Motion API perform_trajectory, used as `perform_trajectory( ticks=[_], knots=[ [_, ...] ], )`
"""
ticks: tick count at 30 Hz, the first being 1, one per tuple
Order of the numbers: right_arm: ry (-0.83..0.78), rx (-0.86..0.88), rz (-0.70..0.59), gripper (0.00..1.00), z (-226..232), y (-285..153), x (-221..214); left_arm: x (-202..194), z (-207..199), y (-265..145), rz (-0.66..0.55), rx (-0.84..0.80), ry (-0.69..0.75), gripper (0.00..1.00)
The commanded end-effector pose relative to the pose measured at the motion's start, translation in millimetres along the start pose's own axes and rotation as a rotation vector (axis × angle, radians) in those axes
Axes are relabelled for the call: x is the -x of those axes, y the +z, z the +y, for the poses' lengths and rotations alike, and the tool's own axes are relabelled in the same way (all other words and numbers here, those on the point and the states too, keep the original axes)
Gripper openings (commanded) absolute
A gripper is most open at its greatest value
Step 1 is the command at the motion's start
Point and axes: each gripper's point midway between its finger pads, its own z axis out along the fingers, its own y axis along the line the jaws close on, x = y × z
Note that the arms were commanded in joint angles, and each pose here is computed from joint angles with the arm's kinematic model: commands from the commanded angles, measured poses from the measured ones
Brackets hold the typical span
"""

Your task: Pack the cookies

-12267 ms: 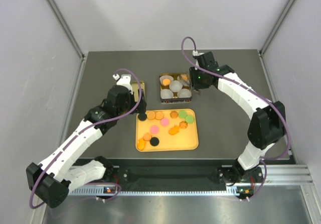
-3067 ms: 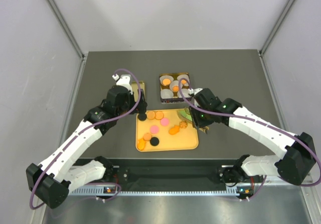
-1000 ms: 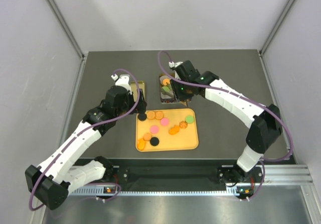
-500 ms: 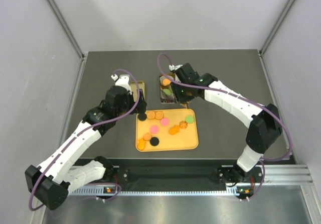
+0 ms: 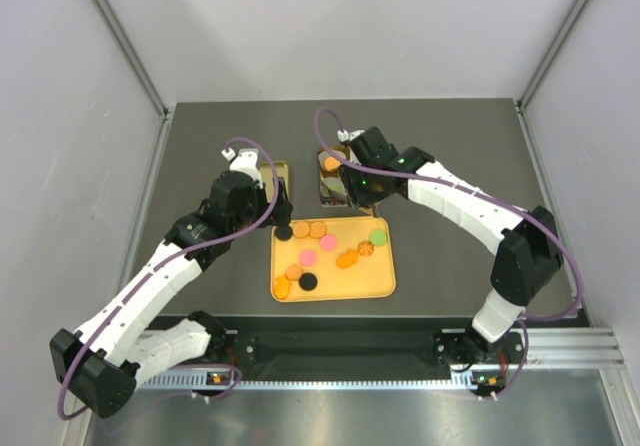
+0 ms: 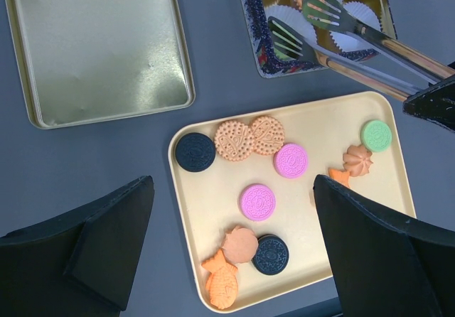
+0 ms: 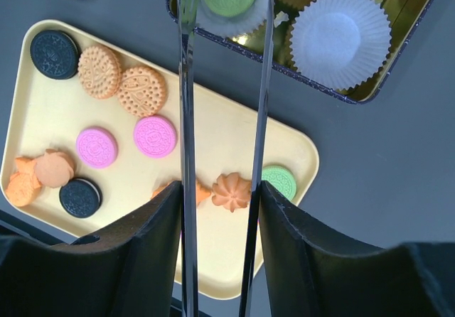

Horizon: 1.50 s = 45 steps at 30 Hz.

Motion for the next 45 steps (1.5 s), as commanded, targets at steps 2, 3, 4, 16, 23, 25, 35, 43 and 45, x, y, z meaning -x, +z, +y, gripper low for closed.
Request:
perform_trajectory(
  ticks=[2,3,4,16,23,25,35,43,45],
  knots=[
    [0.004,0.009,-0.111,0.46,-2.4,-22.5,28.8,9.5,-1.9,1.0,-0.044,-0.011,-0.011,0.99],
    [0.003,0.010,-0.115,0.47,-2.1,-24.4,30.6,9.7,-2.0,0.6,-0.045,-0.011,-0.011,0.99],
    [0.004,0.009,-0.117,0.47,-2.6,-25.9,31.5,9.8,-2.0,0.6,-0.045,-0.011,-0.011,0.99],
    [0.044,-0.029,-0.227,0.46,-34.4,-89.1,49.4,10.7,-2.3,0.5,-0.048,-0.012,-0.010,0.99],
    [0.054,-0.013,-0.202,0.45,-39.4,-113.5,-0.6,12.1,-2.9,-0.8,-0.051,-0.016,-0.009,0.99],
    [0.066,-0.020,-0.176,0.44,-44.1,-115.9,-24.8,11.1,-2.5,-0.6,-0.049,-0.014,-0.009,0.99],
    [0.100,0.025,-0.061,0.43,-40.7,-111.3,-98.9,9.5,-6.0,2.3,-0.042,-0.030,-0.017,0.99],
    [0.082,0.032,0.004,0.42,-34.3,-96.5,-122.4,9.3,-3.8,1.6,-0.043,-0.020,-0.013,0.99],
    [0.076,0.035,0.006,0.42,-32.6,-95.6,-122.9,10.1,-3.6,1.3,-0.047,-0.019,-0.015,0.99]
  ],
)
